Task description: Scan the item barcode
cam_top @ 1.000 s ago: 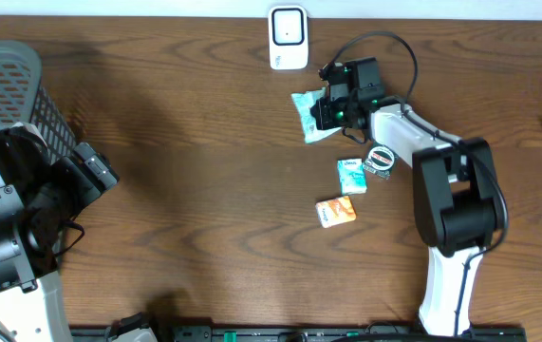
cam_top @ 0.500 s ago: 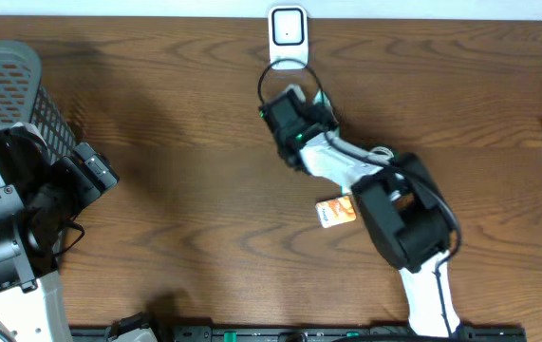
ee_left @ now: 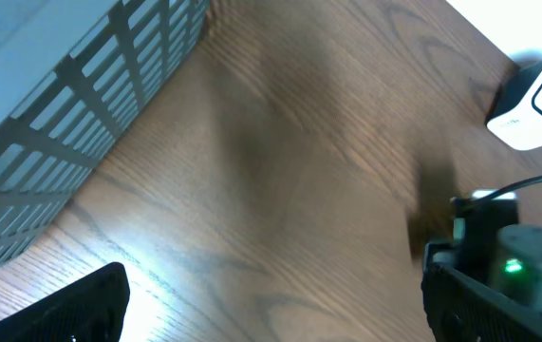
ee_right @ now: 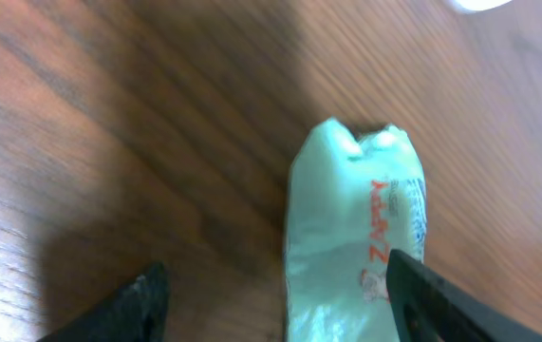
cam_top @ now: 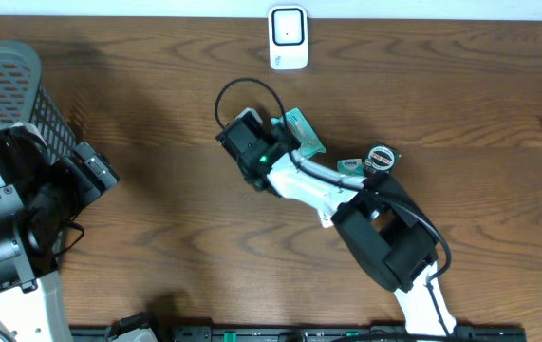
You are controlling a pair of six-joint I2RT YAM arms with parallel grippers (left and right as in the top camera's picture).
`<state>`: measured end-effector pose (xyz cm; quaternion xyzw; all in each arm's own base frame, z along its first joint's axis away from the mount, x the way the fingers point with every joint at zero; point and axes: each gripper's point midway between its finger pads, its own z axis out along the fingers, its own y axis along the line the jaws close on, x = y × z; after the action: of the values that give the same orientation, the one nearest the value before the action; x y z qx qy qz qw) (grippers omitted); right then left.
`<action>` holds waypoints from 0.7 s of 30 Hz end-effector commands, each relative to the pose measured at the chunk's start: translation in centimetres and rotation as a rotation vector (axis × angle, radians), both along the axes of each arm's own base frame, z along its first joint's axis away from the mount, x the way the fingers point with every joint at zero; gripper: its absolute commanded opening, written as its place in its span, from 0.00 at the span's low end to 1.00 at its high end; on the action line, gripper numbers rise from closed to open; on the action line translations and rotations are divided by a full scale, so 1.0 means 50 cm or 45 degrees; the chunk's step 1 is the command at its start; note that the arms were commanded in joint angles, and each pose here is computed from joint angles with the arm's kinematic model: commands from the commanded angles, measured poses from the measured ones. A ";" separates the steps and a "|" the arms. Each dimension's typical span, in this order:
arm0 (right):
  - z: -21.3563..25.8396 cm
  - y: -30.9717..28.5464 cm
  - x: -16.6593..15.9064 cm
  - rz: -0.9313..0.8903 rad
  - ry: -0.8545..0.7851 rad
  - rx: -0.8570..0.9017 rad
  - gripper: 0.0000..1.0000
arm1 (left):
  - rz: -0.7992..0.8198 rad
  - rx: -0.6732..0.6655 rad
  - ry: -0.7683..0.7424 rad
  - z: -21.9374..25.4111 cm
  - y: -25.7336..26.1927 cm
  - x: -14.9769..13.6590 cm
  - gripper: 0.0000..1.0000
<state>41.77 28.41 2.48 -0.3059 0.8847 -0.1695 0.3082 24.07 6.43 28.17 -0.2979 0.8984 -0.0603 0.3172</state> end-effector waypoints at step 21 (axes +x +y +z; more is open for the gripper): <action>0.006 -0.070 0.051 0.032 0.513 0.722 0.67 | 0.002 -0.004 -0.019 0.011 0.000 0.001 0.98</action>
<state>45.22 24.26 3.92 -0.2239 0.9381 0.1545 0.2145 24.07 6.42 28.16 -0.2979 0.8984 -0.0603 0.3170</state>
